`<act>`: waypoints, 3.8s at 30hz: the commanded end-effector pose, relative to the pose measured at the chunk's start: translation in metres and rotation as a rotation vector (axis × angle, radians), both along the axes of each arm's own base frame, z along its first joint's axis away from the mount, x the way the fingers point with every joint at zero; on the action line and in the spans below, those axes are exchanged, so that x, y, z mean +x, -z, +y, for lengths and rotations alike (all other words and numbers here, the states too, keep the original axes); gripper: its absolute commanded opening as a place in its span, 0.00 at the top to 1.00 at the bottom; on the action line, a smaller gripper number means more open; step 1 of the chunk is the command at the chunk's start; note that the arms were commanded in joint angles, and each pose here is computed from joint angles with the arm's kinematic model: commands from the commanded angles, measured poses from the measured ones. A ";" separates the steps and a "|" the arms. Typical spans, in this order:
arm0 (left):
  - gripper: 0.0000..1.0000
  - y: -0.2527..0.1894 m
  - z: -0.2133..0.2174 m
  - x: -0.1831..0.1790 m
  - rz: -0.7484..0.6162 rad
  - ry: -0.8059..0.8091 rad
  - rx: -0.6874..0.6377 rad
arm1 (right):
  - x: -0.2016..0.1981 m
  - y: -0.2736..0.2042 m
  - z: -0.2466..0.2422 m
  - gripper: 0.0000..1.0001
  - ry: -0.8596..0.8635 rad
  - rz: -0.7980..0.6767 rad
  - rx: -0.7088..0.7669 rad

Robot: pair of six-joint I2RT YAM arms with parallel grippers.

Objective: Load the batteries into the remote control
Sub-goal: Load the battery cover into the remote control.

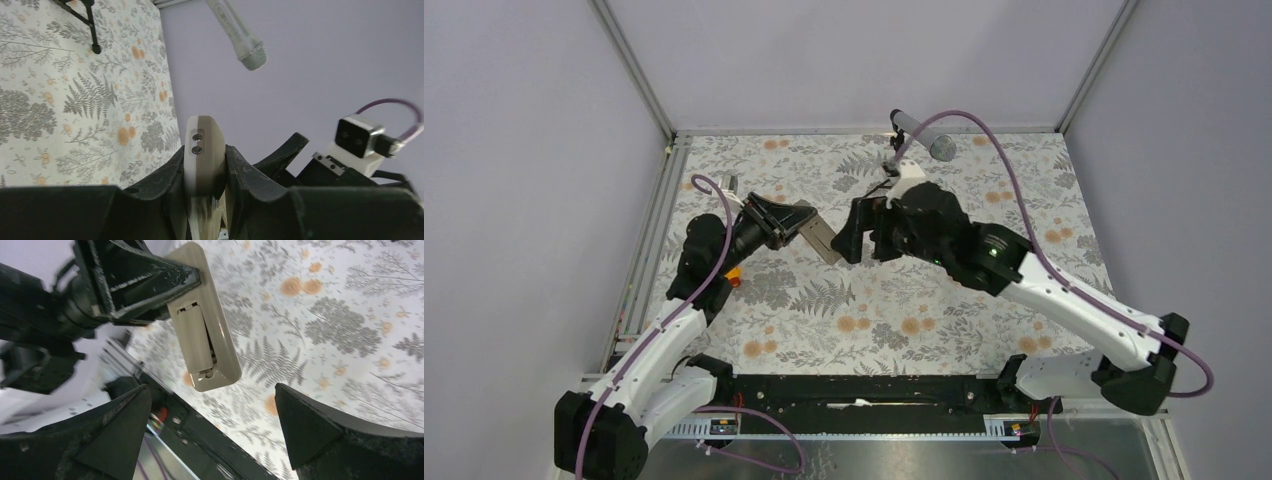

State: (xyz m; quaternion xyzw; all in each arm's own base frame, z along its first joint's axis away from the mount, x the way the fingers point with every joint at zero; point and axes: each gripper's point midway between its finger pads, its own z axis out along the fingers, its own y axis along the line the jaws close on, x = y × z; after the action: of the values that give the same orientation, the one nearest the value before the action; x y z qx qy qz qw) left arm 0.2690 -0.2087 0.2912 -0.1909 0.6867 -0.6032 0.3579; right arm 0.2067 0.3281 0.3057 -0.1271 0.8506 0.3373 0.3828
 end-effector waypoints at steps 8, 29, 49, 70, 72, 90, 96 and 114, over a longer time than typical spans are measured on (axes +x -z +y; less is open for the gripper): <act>1.00 -0.065 0.004 -0.007 -0.060 0.022 -0.258 | -0.005 -0.033 -0.002 0.00 0.199 0.127 0.549; 1.00 -0.076 0.011 -0.015 -0.001 0.033 -0.422 | -0.002 -0.050 0.016 0.09 0.165 0.160 0.768; 1.00 -0.101 0.011 -0.032 -0.090 0.065 -0.417 | 0.006 -0.011 0.032 0.51 0.194 0.223 0.586; 1.00 -0.117 0.003 -0.043 -0.156 0.127 -0.356 | 0.011 0.020 0.032 0.43 0.165 0.176 0.397; 1.00 -0.115 0.003 -0.044 -0.153 0.130 -0.356 | 0.013 0.019 0.033 0.40 0.163 0.182 0.402; 1.00 -0.119 -0.006 -0.051 -0.159 0.216 -0.344 | 0.028 0.036 0.039 0.73 0.056 0.224 0.404; 1.00 -0.124 -0.007 -0.054 -0.196 0.231 -0.325 | 0.024 0.050 0.047 0.57 0.019 0.267 0.376; 1.00 -0.063 -0.004 -0.029 -0.148 0.197 -0.128 | 0.024 -0.006 0.020 0.10 -0.063 0.158 0.495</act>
State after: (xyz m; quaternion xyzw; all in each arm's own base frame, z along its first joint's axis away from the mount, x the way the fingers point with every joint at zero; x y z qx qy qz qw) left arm 0.2527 -0.2094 0.3284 -0.1696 0.6527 -0.6697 0.3110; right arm 0.2322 0.3590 0.2973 -0.0126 0.7777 0.5481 0.3076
